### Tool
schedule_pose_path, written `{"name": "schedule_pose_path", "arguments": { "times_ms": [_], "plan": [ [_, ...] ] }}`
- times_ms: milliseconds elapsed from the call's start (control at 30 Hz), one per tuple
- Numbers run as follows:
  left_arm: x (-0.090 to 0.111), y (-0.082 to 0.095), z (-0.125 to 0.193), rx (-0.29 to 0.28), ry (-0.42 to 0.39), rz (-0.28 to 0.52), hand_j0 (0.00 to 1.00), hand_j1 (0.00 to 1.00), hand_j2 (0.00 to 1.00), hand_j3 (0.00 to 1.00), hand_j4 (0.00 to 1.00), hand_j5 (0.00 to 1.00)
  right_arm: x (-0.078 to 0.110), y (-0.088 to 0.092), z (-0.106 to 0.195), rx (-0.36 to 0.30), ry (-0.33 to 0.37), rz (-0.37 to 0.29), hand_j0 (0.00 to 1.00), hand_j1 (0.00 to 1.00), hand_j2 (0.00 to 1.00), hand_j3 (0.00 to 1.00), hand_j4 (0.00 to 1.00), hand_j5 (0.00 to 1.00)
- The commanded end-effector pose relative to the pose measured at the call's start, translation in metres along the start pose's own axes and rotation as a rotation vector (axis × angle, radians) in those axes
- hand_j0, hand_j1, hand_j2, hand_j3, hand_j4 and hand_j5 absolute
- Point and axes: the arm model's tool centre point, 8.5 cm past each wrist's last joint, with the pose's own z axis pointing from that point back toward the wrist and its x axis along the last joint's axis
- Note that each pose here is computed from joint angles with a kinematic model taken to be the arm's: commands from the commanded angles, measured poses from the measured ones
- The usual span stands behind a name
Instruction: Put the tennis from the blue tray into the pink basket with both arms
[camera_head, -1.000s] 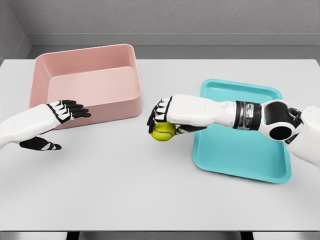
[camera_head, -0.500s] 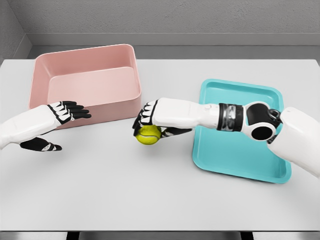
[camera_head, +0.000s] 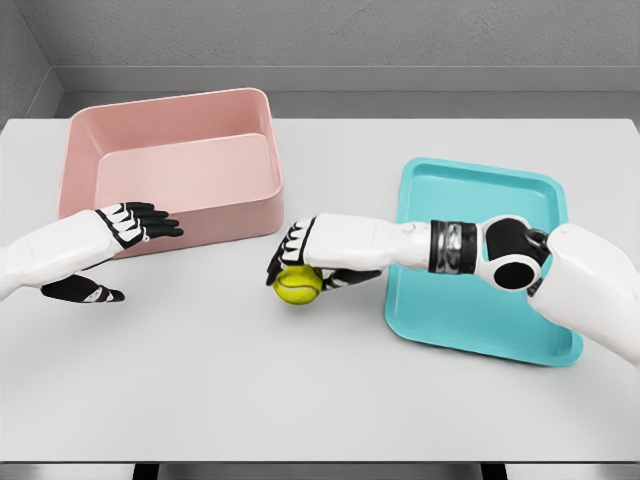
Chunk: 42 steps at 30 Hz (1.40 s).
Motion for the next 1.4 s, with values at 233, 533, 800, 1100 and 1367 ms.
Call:
{"name": "schedule_pose_path", "arguments": {
  "times_ms": [233,533,800,1100,1367],
  "plan": [
    [0.0,0.0,0.0,0.001,-0.001,0.008,1.0,1.0,1.0,1.0,1.0,1.0,0.001,0.0,-0.012,-0.014,-0.016,-0.016,0.88,0.88,0.88,0.88,0.88,0.88],
    [0.0,-0.001,0.0,-0.001,-0.001,0.01,1.0,1.0,1.0,1.0,1.0,1.0,-0.001,0.0,-0.008,-0.012,-0.005,-0.015,0.92,0.92,0.92,0.92,0.92,0.92],
    [0.001,-0.001,-0.002,0.0,-0.006,0.009,1.0,1.0,1.0,1.0,1.0,1.0,-0.015,-0.011,0.017,-0.014,0.055,0.003,0.93,0.93,0.93,0.93,0.93,0.93],
    [0.005,-0.002,-0.012,0.028,-0.027,0.015,1.0,1.0,1.0,1.0,1.0,1.0,-0.034,-0.054,0.181,0.035,0.382,0.112,1.0,1.0,1.0,1.0,1.0,1.0],
    [0.011,0.002,-0.033,0.074,-0.064,-0.004,1.0,1.0,1.0,1.0,1.0,1.0,-0.037,-0.037,0.206,0.077,0.442,0.074,1.0,1.0,1.0,1.0,1.0,1.0]
  ]
}}
